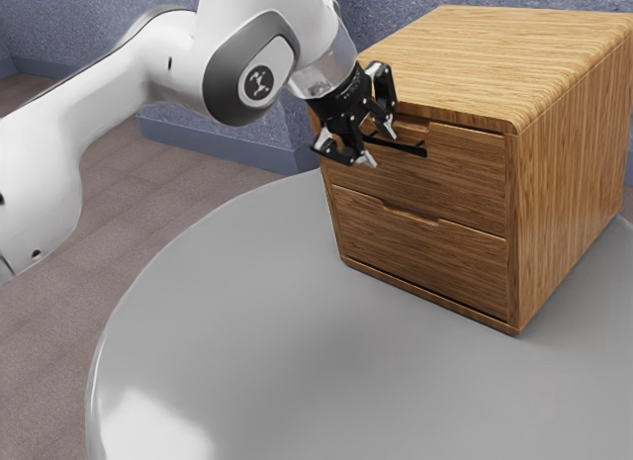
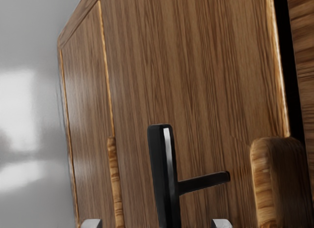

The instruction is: Pull the drawer handle with one arm to open the drawer

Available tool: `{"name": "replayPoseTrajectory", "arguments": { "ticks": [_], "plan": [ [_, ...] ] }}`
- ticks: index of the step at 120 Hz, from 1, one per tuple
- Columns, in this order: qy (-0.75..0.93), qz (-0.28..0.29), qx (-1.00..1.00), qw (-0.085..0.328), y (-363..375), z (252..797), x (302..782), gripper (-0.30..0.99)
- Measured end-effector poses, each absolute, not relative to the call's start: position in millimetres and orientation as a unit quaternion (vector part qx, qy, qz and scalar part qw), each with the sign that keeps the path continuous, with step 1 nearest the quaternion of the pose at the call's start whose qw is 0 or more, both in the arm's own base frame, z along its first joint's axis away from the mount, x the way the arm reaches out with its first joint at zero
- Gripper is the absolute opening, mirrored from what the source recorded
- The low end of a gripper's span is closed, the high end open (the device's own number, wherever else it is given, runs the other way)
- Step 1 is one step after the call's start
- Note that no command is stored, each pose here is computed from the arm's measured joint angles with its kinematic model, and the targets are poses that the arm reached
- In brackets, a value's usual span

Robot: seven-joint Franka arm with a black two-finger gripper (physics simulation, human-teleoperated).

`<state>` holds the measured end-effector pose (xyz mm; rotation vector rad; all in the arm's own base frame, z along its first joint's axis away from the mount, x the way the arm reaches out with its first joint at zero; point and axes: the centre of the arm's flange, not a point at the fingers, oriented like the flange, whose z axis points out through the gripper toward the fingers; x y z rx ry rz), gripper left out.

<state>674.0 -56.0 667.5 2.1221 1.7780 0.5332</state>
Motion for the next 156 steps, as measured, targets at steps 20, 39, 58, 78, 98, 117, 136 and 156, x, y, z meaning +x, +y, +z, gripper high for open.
{"name": "replayPoseTrajectory", "arguments": {
  "ticks": [20,39,58,78,98,117,136,156],
  "plan": [
    [0.622,0.188,0.743,0.161,-56.4,667.4,673.9,0.13],
    [0.621,0.187,0.744,0.161,-57.0,666.0,674.3,0.10],
    [0.621,0.186,0.744,0.160,-57.1,663.8,675.2,0.08],
    [0.622,0.184,0.745,0.158,-57.1,661.4,675.1,0.00],
    [0.618,0.189,0.748,0.152,-58.3,662.4,672.5,-0.06],
    [0.616,0.190,0.751,0.144,-59.5,661.3,667.8,-0.10],
    [0.616,0.187,0.754,0.130,-59.9,658.9,653.1,-0.10],
    [0.615,0.186,0.756,0.122,-60.5,660.0,641.6,-0.10]
  ]
}}
